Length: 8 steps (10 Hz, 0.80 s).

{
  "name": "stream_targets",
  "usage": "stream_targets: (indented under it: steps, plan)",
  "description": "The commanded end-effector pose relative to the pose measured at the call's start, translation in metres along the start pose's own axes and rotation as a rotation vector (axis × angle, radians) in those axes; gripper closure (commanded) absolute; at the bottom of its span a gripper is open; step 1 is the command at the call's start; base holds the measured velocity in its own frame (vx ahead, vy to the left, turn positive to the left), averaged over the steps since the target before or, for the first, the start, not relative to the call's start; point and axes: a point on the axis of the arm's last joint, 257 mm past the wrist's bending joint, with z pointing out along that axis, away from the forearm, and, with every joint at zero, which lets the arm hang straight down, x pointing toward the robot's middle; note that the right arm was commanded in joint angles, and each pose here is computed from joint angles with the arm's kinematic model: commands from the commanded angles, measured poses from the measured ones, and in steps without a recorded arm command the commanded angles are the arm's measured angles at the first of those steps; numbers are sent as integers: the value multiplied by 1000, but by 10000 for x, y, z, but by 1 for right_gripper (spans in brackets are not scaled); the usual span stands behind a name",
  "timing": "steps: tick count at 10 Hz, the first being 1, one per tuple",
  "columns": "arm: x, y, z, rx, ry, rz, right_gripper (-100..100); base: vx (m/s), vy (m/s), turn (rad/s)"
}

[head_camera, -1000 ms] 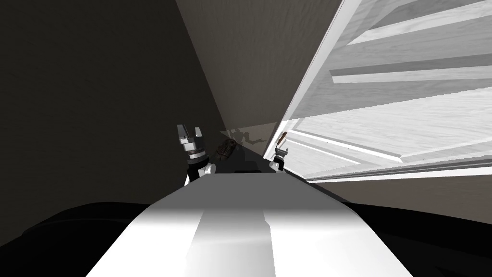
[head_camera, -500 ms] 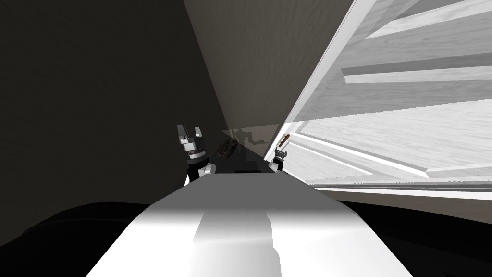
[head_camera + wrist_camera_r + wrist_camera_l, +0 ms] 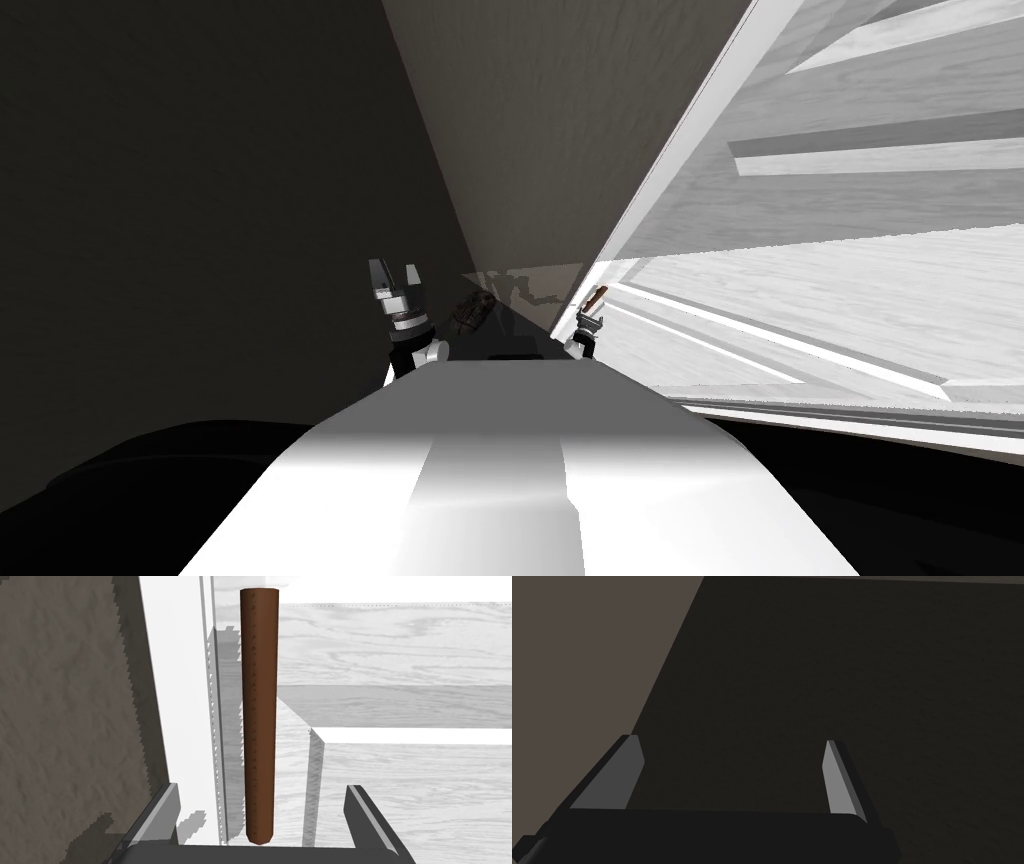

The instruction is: Pull the door open

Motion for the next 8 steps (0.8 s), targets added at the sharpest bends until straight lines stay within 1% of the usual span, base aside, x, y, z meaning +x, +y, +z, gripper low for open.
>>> stream_targets:
  steps: [1, 2, 4, 8]
  plan:
    - [-19, 195, 10, -2, -1, 2, -100, 163, 12, 8]
    - [-19, 195, 10, -2, -1, 2, -100, 120, 12, 4]
    - [-28, 359, 20, -4, -1, 2, -100, 95, 19, 7]
    - [-34, 685, 37, -7, -2, 2, -100, 93, -6, 9]
